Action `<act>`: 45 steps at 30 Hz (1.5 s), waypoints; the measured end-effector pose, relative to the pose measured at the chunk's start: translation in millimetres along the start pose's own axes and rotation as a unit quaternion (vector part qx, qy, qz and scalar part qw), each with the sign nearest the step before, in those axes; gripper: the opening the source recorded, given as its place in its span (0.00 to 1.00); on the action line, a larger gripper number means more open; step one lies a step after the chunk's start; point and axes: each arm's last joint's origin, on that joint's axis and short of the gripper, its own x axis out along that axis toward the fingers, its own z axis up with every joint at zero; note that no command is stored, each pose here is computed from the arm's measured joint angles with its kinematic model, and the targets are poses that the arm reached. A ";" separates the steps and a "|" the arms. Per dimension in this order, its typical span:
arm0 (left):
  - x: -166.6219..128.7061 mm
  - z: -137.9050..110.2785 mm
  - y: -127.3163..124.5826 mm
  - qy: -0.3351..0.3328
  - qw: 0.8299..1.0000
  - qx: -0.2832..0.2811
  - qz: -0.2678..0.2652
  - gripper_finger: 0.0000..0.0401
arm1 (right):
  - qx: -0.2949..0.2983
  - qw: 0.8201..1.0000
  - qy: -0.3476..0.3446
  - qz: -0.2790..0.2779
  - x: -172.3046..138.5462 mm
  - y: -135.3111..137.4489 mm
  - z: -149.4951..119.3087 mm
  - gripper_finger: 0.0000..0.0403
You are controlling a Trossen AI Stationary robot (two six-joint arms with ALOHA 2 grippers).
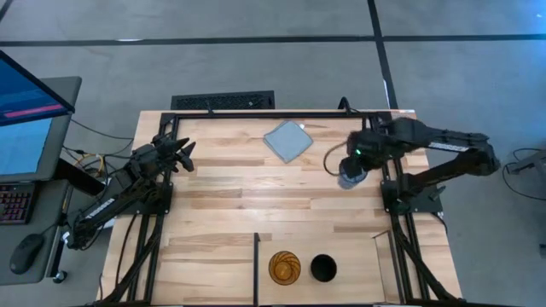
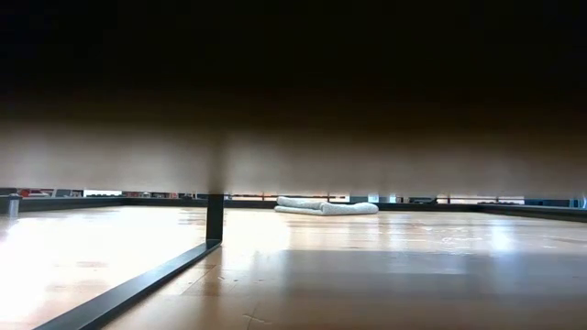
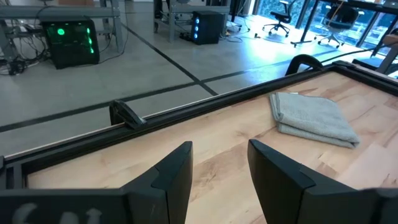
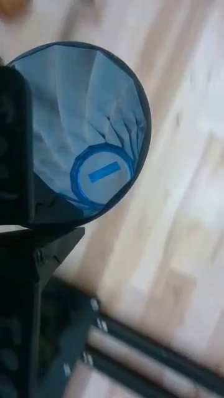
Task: Stack small to large cups/mugs on shelf
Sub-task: Put the blue cup on the shelf
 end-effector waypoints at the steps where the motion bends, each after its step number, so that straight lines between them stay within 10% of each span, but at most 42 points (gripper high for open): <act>1: 0.0 0.0 0.0 0.000 1.000 0.000 0.000 0.36 | 0.002 1.000 -0.005 0.014 -6.9 3.6 -5.9 0.03; 20: -0.1 -0.2 0.6 0.000 1.000 0.001 0.010 0.36 | 0.115 0.993 0.035 0.010 -11.5 46.7 -151.0 0.03; 45: -0.1 -1.7 1.8 0.006 1.000 -0.013 0.025 0.36 | 0.124 0.990 0.049 -0.046 21.6 117.5 -226.8 0.03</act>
